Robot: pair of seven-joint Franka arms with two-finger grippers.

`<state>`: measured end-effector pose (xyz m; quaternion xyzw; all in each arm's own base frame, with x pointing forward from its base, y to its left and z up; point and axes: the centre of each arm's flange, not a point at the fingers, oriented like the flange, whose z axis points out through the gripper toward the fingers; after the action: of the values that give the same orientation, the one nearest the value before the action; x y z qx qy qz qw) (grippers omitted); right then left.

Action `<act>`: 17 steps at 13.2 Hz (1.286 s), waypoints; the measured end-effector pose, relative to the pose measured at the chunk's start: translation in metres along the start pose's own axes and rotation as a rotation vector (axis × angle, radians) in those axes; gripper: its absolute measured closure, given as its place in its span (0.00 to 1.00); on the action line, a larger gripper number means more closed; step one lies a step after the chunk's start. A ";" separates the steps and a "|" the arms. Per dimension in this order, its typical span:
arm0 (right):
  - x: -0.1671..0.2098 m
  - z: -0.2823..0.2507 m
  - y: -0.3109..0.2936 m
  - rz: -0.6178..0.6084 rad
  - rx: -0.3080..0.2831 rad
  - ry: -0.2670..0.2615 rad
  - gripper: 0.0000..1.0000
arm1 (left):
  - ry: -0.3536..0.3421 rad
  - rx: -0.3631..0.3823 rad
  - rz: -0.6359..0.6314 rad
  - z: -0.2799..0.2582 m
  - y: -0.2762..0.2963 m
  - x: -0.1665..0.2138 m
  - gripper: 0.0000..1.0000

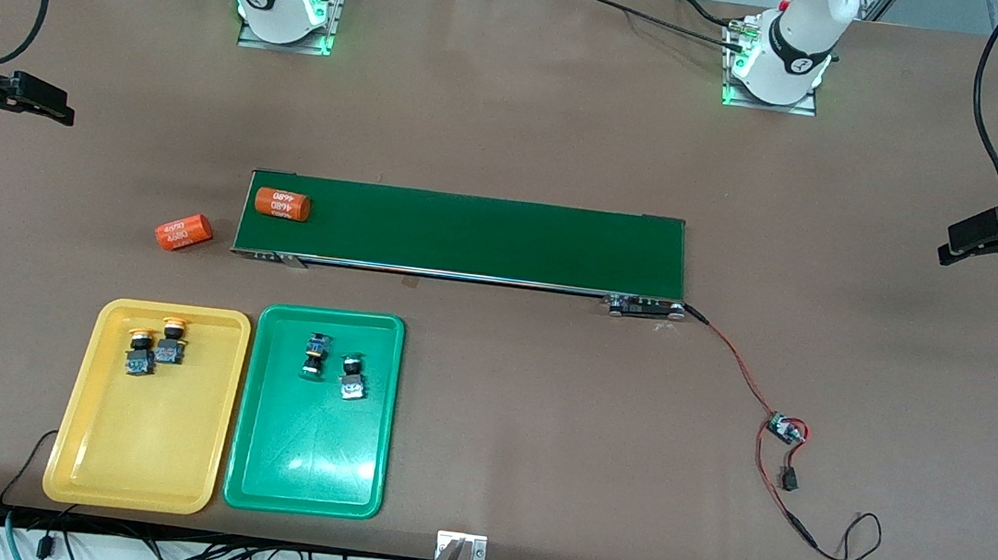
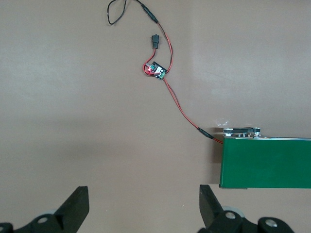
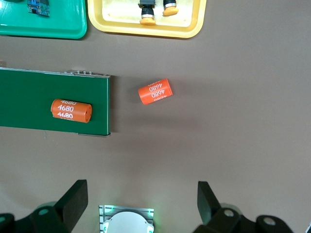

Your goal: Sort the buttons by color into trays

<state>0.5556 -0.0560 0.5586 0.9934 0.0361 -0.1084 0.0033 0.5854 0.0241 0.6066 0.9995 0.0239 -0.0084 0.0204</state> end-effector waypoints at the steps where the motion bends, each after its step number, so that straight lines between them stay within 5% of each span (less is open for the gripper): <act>1: 0.000 0.000 0.000 0.000 0.000 0.000 0.00 | 0.000 0.000 0.000 0.000 0.000 0.000 0.00; 17: -0.001 0.000 0.004 0.008 0.001 0.000 0.00 | -0.001 0.000 0.000 0.001 0.000 0.000 0.00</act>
<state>0.5553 -0.0601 0.5587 0.9936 0.0319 -0.1082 0.0030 0.5854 0.0241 0.6061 0.9995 0.0240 -0.0088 0.0204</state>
